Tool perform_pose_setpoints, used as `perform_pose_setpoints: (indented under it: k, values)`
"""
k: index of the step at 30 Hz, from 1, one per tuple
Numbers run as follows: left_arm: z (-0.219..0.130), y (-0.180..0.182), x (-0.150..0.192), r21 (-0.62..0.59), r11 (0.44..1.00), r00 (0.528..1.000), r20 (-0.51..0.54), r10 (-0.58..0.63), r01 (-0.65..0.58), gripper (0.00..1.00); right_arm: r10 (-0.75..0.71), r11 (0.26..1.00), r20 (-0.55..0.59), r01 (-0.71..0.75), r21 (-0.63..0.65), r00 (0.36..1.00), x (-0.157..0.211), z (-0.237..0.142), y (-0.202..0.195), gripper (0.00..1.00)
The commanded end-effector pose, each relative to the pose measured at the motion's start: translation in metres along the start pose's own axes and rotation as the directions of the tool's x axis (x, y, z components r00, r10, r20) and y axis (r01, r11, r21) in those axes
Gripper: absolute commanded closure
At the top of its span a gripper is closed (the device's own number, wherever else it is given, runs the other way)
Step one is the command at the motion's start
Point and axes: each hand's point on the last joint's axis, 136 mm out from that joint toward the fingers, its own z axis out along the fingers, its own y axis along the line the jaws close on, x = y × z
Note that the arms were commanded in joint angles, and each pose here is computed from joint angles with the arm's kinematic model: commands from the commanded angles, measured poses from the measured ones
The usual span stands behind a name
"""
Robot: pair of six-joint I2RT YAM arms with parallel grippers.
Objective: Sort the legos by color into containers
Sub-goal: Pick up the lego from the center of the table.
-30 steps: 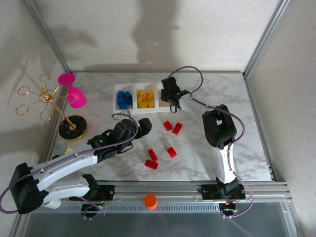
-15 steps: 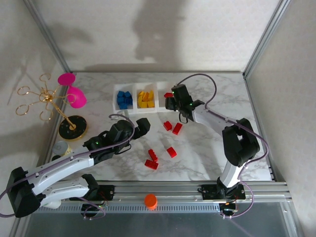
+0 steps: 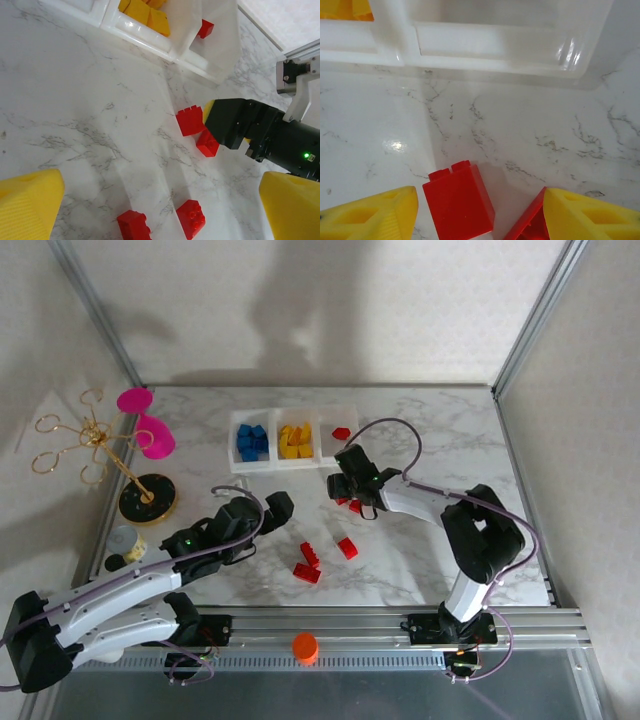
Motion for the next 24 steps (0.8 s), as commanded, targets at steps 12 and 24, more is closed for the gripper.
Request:
perform_pose_setpoints:
  k: [12,24]
  values:
    - [-0.004,0.018,-0.001,-0.053,0.998,0.999,0.032,-0.017,0.019,0.0,-0.095,0.995,-0.04,0.094,-0.024,0.995,0.012,0.023,0.031,0.43]
    - [-0.005,0.016,-0.003,-0.047,0.999,0.999,0.038,-0.014,0.016,0.0,-0.081,0.996,-0.032,0.082,0.025,0.996,0.002,0.018,0.027,0.68]
